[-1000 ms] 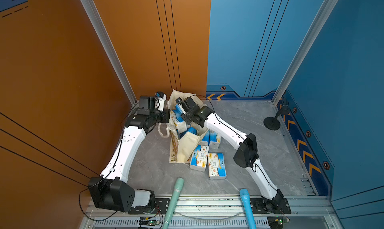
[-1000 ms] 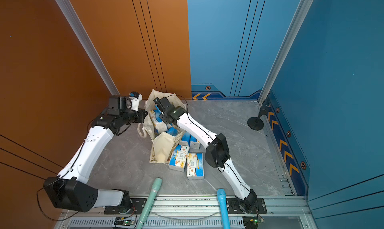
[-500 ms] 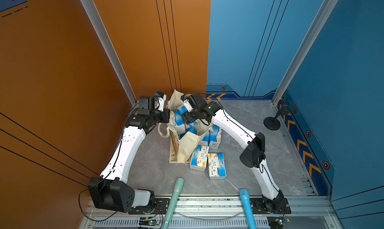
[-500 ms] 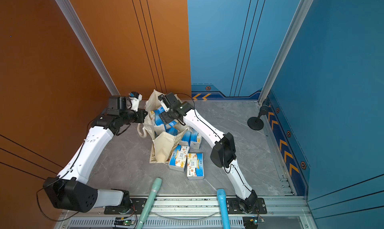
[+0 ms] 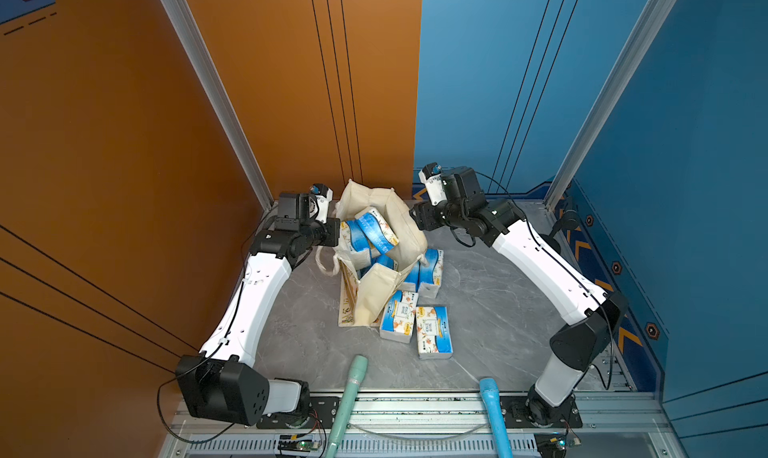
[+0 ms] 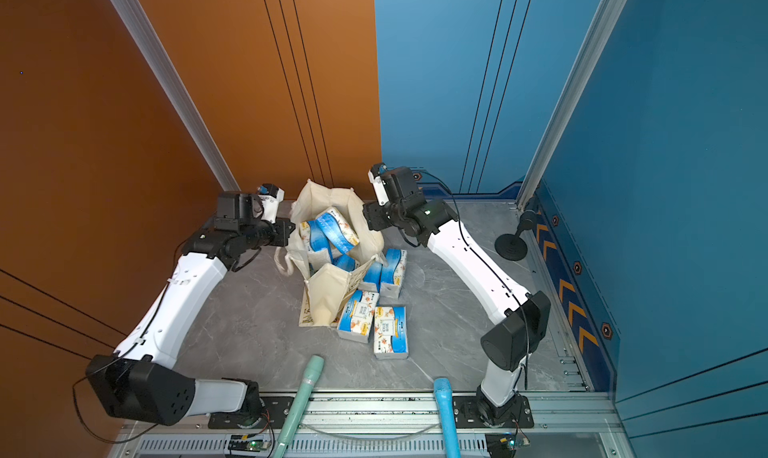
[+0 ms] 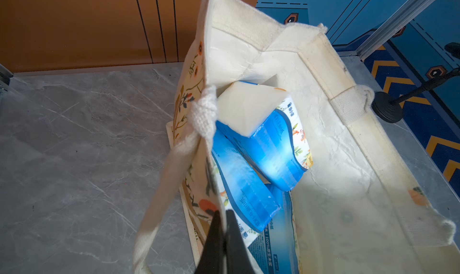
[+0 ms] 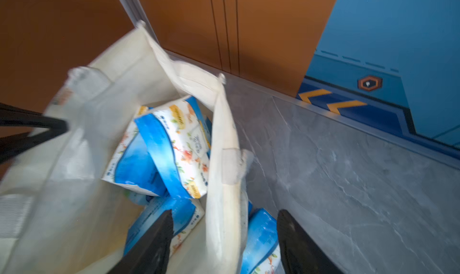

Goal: Put tissues into the canvas bag
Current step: Place the pack of facial tissues in the canvas bag, then adjust the canvas bag at the center of the board.

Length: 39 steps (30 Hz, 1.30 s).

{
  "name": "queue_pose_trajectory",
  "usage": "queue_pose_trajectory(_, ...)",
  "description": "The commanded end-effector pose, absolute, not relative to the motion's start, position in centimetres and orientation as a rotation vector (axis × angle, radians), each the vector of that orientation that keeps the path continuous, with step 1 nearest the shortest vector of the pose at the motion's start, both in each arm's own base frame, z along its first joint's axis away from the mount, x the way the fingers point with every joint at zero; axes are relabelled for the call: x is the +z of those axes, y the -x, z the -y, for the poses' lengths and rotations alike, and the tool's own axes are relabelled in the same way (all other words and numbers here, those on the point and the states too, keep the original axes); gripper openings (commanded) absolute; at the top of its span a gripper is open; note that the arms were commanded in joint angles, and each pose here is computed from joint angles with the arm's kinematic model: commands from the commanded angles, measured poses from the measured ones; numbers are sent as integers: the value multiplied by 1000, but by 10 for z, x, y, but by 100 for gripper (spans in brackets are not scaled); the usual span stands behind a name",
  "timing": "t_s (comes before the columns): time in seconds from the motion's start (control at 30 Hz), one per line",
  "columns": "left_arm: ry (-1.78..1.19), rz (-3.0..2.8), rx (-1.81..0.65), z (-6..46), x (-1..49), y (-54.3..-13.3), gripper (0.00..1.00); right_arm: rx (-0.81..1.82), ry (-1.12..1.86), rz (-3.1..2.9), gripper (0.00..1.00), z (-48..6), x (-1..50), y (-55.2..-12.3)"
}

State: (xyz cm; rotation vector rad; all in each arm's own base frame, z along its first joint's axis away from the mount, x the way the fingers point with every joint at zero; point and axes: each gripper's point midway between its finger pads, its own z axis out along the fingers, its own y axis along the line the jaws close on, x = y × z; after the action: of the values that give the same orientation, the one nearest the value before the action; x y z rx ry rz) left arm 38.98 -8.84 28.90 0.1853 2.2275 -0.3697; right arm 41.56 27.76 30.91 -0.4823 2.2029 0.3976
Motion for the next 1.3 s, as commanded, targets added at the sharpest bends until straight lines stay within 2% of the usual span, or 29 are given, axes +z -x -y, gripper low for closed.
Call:
queue_pose_trajectory(0.0, -187, -2270, -398, 91, 280, -379, 0, 449, 454, -2305, 65, -277, 279, -408)
queue_pose_trajectory(0.23, -183, -2272, -393, 90, 282, -375, 0, 474, 431, -2402, 63, -274, 243, -408)
queue_pose_trajectory(0.37, -183, -2273, -390, 90, 282, -375, 0, 588, 459, -2429, 58, -289, 234, -403)
queue_pose_trajectory(0.67, -184, -2288, -413, 93, 278, -377, 0, 683, 480, -2458, 23, -305, 227, -394)
queue_pose_trajectory(0.77, -166, -2298, -399, 89, 280, -378, 0, 689, 508, -2422, 3, -312, 240, -387)
queue_pose_trajectory(0.8, -157, -2300, -388, 87, 281, -378, 0, 692, 521, -2403, 0, -316, 248, -384)
queue_pose_trajectory(1.07, -126, -2253, -379, 82, 306, -382, 0, 787, 719, -2183, 0, -374, 322, -338)
queue_pose_trajectory(1.27, -169, -2149, -473, 97, 350, -376, 0, 836, 794, -2027, 0, -398, 370, -309)
